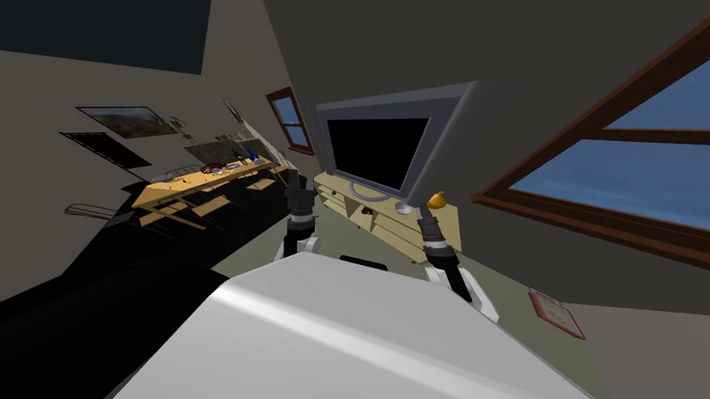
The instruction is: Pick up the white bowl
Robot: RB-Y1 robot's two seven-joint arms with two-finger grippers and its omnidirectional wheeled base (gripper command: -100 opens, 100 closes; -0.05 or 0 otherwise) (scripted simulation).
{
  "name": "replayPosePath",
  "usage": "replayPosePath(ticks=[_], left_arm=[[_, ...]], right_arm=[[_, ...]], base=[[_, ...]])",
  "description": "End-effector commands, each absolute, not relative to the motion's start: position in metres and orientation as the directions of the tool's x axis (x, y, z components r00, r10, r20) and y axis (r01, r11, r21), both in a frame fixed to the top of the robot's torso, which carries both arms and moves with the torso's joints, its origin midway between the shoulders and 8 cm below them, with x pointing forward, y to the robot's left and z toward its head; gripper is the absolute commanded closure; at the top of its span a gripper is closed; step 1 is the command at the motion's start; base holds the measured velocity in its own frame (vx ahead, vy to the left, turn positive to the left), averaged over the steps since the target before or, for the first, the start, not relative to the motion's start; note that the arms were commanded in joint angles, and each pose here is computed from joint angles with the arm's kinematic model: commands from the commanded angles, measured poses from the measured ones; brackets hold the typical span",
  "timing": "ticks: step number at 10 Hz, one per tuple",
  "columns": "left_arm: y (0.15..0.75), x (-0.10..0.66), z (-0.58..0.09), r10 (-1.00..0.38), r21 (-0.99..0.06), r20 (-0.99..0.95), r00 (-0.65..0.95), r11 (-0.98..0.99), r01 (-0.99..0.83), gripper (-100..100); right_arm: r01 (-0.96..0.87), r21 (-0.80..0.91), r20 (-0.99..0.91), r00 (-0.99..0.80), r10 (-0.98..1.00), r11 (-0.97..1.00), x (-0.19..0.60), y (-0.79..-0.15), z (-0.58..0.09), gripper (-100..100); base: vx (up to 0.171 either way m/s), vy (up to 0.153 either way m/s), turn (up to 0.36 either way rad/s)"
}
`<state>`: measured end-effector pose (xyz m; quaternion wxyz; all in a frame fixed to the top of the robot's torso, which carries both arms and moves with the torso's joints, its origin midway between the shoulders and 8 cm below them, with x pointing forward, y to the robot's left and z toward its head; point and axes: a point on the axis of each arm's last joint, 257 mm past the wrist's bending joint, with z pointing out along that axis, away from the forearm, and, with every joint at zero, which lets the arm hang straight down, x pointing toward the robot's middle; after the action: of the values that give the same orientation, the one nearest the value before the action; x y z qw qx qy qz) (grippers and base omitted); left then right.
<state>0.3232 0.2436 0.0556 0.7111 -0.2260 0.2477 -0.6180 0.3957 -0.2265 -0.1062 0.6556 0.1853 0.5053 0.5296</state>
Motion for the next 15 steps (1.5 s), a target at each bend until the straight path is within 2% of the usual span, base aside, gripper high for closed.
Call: replayPosePath(ticks=[1,9,15], left_arm=[[0.244,0.323,0.056,-0.991,-0.628,-0.073,0.113,0.134,0.767,0],[0.244,0.323,0.055,-0.991,-0.628,-0.073,0.114,0.134,0.767,0],[0.244,0.323,0.055,-0.991,-0.628,-0.073,0.114,0.134,0.767,0]], right_arm=[[-0.474,0.785,-0.495,-0.09,0.864,0.4,0.4,-0.227,-0.126,-100],[-0.342,0.728,-0.675,-0.204,0.709,0.595,0.415,-0.246,-0.223,-100],[-0.244,0.603,-0.791,-0.305,0.53,0.76,0.413,-0.287,-0.301,-100]], base=[[-0.123,0.093,0.001],[-0.044,0.071,0.028],[-0.001,0.079,0.045]])
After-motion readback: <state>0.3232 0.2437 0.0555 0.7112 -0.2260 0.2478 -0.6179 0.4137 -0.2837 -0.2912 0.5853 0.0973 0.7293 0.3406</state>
